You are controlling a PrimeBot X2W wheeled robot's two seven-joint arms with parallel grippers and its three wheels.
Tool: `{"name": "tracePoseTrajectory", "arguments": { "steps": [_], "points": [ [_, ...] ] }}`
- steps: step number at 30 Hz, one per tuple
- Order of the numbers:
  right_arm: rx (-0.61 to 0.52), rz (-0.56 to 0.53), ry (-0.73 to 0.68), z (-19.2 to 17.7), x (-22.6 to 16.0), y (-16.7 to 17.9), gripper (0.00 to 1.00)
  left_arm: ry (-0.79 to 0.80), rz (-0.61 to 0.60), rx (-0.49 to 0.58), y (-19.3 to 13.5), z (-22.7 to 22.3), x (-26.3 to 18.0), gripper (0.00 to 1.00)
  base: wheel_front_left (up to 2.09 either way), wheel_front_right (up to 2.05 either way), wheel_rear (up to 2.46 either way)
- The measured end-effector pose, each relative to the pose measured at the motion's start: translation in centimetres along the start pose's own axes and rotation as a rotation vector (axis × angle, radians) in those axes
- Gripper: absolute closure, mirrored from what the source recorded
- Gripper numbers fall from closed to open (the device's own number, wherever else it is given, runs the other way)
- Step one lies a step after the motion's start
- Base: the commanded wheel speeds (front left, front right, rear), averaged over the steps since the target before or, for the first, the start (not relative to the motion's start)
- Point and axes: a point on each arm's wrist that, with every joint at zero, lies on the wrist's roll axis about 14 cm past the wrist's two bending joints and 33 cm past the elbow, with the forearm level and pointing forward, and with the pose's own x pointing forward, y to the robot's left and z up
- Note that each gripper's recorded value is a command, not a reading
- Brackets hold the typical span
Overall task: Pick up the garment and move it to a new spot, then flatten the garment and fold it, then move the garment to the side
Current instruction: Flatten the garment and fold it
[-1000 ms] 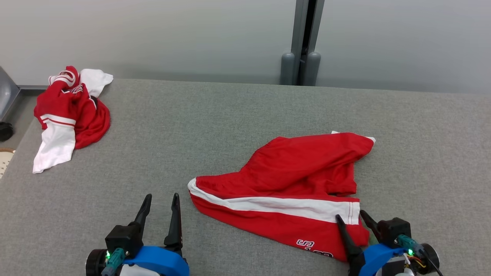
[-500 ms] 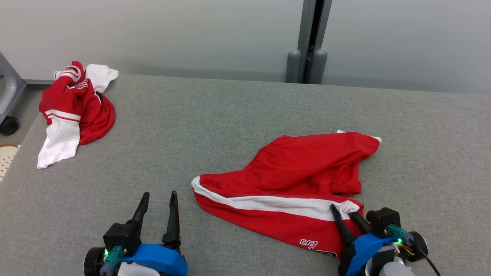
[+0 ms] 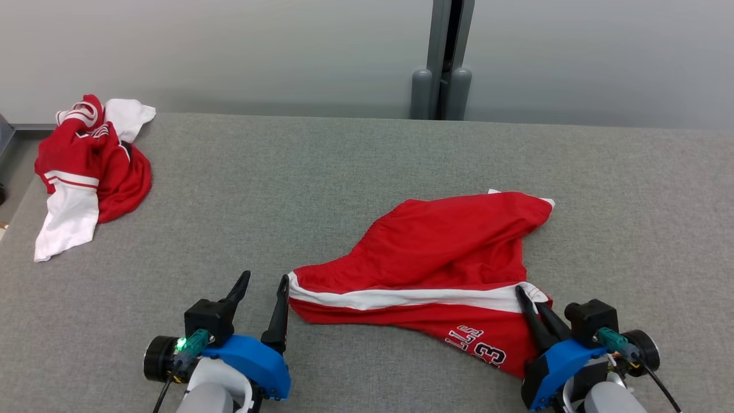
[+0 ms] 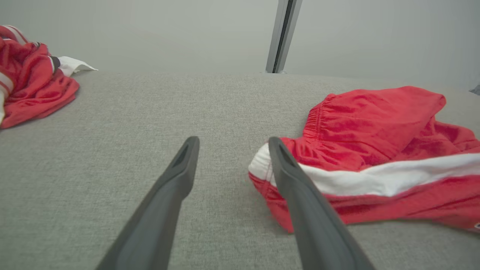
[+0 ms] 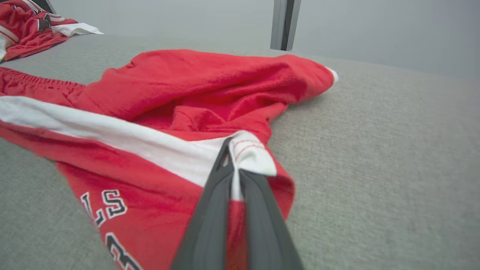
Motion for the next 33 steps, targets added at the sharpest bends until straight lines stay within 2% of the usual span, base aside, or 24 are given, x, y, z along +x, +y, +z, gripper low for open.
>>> {"name": "tracePoseTrajectory", "arguments": {
  "steps": [10, 15, 22, 33],
  "points": [
    [-0.024, -0.060, 0.029, -0.5, -1.1, -2.6, 1.00, 0.158, -0.151, -0.003, -3.2, -2.5, 0.9, 0.00, 0.00, 0.00, 0.00],
    [-0.022, -0.065, 0.042, -0.9, -1.3, -2.8, 1.00, 0.196, -0.234, -0.088, -5.2, -2.5, 0.6, 0.00, 0.00, 0.00, 0.00],
    [-0.020, -0.068, 0.042, -0.8, -1.3, -2.9, 1.00, 0.286, -0.330, -0.076, -5.5, -3.5, -1.7, 0.00, 0.00, 0.00, 0.00],
    [-0.020, -0.059, 0.041, -0.8, -1.1, -2.5, 1.00, 0.334, -0.375, -0.050, -6.0, -4.1, -2.2, 0.00, 0.00, 0.00, 0.00]
  ]
}}
